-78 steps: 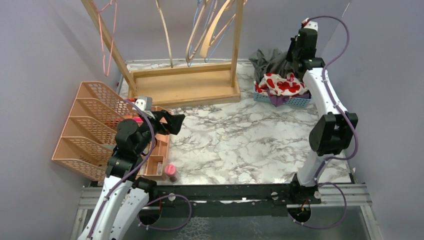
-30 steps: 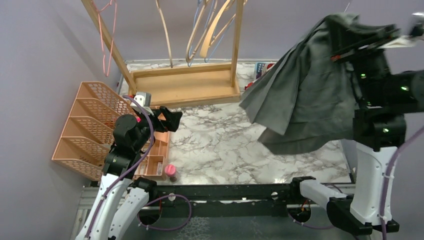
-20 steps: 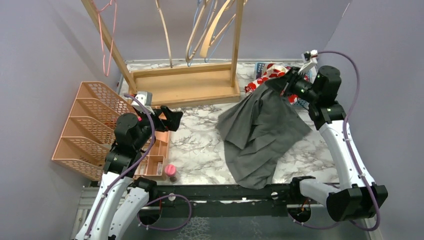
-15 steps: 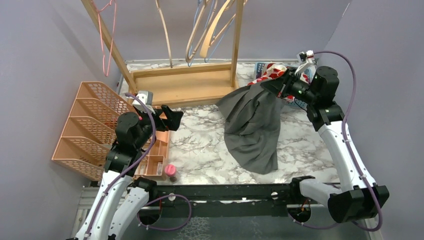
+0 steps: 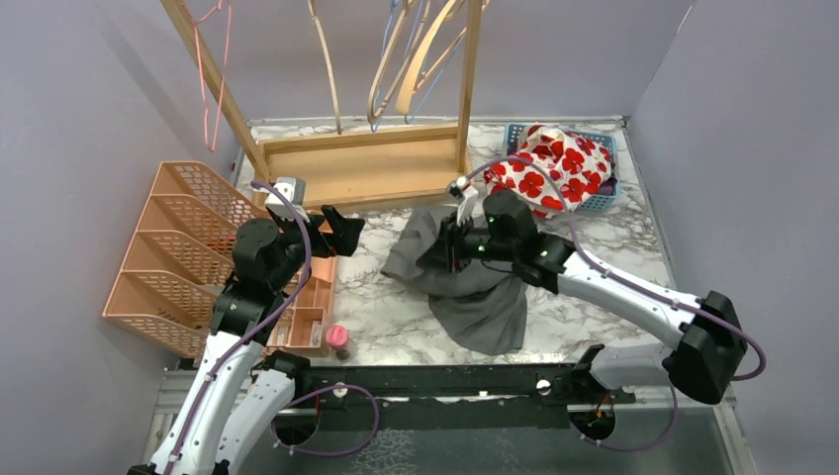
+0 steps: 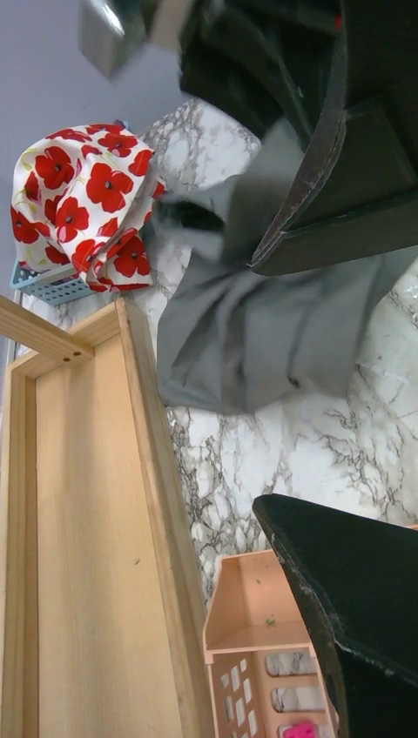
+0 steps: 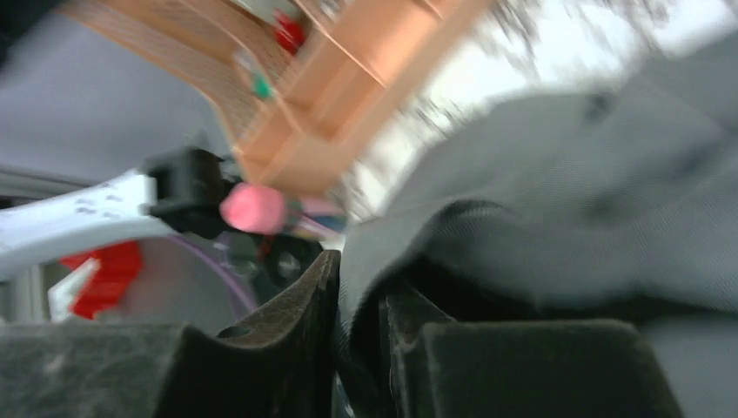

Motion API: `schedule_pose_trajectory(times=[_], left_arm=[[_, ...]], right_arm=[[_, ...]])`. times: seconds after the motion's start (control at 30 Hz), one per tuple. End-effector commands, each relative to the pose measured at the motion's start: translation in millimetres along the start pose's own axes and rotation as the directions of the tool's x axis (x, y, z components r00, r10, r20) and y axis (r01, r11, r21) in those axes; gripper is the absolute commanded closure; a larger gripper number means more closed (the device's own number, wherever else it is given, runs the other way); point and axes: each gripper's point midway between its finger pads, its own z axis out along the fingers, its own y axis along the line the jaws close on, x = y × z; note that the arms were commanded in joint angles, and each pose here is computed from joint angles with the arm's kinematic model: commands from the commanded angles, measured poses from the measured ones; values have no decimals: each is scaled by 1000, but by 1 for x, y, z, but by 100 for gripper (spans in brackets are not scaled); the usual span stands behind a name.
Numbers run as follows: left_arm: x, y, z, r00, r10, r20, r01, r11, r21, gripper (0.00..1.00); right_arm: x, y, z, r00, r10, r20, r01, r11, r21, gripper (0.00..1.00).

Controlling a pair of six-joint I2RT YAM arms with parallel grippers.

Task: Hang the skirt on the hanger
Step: Place the skirt at the center of the board, then adjust the skirt at the center of the board.

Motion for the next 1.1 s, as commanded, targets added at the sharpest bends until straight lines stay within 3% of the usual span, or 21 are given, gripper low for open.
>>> schedule_pose_trajectory(times=[0.0, 0.07, 0.1, 0.23, 0.4, 0.6, 0.7, 0.87, 0.97, 1.07], left_arm=[[-2, 2, 2, 1000, 11, 17, -11, 1000, -4, 1], [0, 3, 3, 1000, 11, 11, -11, 1000, -9, 1], [0, 4, 4, 1000, 11, 9, -11, 1000, -9, 1], [4, 4, 8, 1000, 6, -8, -6, 1000, -5, 1], [16, 1, 12, 998, -33, -45, 34, 999, 20, 1], [48, -7, 22, 976, -134, -172, 147, 987, 66, 1], [74, -16, 25, 940, -186, -287, 224, 969, 103, 6], [118, -12, 24, 846, -270, -460, 320, 947, 32, 12], [135, -17, 21, 802, -296, -519, 360, 933, 24, 13], [144, -25, 18, 786, -289, -547, 367, 930, 35, 14]], right_arm=[[28, -53, 7, 999, 49, -8, -46, 969, 244, 63], [25, -71, 2, 999, 46, 20, -50, 936, 348, 39], [19, -79, -2, 999, 29, 26, -37, 917, 397, 32], [-12, -97, -17, 996, -58, 66, 12, 839, 545, 19], [-37, -121, -34, 988, -89, 123, -18, 737, 675, 19], [-7, -153, -33, 997, 12, 70, -60, 665, 744, 19], [5, -172, -33, 998, 51, 36, -59, 598, 800, 19], [16, -205, -22, 996, 82, -29, -15, 493, 870, 18], [23, -224, -12, 992, 107, -70, 17, 431, 902, 18], [28, -241, -19, 989, 121, -83, 40, 319, 947, 19]])
